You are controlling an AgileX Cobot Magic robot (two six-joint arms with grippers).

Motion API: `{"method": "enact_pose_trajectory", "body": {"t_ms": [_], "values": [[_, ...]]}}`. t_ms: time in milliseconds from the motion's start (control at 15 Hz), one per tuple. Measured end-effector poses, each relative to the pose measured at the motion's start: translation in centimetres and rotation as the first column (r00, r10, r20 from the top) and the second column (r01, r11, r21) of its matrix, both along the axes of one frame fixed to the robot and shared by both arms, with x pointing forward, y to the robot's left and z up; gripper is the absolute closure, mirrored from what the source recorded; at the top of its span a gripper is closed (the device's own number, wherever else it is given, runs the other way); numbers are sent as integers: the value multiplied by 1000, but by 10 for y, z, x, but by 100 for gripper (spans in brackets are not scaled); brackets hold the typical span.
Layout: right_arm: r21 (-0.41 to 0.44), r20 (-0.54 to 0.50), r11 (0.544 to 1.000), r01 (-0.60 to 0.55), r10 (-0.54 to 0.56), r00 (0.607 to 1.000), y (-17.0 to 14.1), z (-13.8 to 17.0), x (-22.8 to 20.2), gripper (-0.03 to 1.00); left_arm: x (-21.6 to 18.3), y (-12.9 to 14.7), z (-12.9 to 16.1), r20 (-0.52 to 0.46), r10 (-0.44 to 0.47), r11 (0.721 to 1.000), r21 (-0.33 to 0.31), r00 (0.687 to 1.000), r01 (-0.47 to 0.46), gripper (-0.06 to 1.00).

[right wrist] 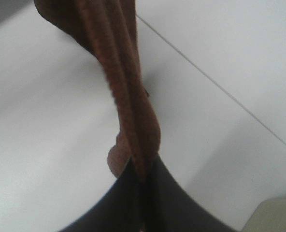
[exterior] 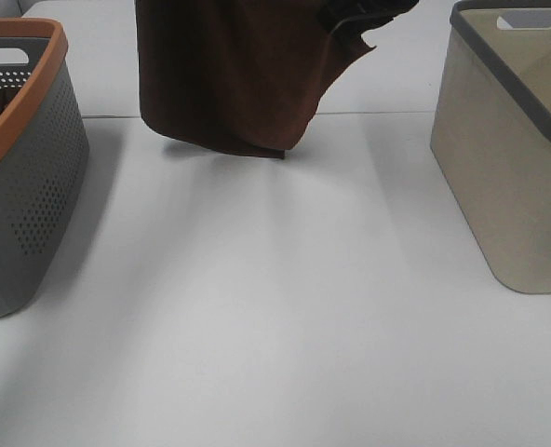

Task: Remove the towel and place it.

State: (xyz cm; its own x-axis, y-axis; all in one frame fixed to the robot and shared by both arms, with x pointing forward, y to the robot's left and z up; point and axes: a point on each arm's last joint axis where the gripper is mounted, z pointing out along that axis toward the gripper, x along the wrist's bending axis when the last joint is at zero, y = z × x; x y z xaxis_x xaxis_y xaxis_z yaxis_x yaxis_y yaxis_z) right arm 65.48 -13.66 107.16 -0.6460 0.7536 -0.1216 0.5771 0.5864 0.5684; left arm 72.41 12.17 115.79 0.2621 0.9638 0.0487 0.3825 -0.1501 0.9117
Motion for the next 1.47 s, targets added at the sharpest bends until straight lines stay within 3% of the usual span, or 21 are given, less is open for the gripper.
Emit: {"method": "enact_pose_trajectory", "body": {"t_ms": [133,267,533,800,933,1067,1200,1333,1467], "values": [[-41,9,994,104,-104,995,-7,-1,3,97,-1,1,-3,-36,5,1000,8,999,-4,94],[-51,115,975,216,-209,971,-15,4,12,97,-3,1,-7,-83,9,1000,17,997,-8,94],[7,276,968,249,-242,930,-16,15,24,97,-2,1,-11,-99,10,1000,20,995,-8,94],[26,445,967,253,-238,863,-17,22,36,97,14,-4,-24,-3,-1,999,39,1000,1,94],[49,531,970,239,-228,816,-15,13,50,97,28,-9,-32,140,-27,997,74,990,16,94],[61,557,972,225,-220,801,-18,5,59,97,34,-6,-32,208,-31,993,116,978,7,94],[112,543,960,257,-276,793,-29,-2,66,97,36,-2,-31,221,0,998,61,975,-13,94],[159,524,947,281,-322,789,-32,-2,67,97,36,-2,-36,164,44,999,-9,986,-43,94],[189,461,923,334,-384,800,-34,-6,65,97,34,-3,-49,36,78,997,-32,996,-77,94]]}}
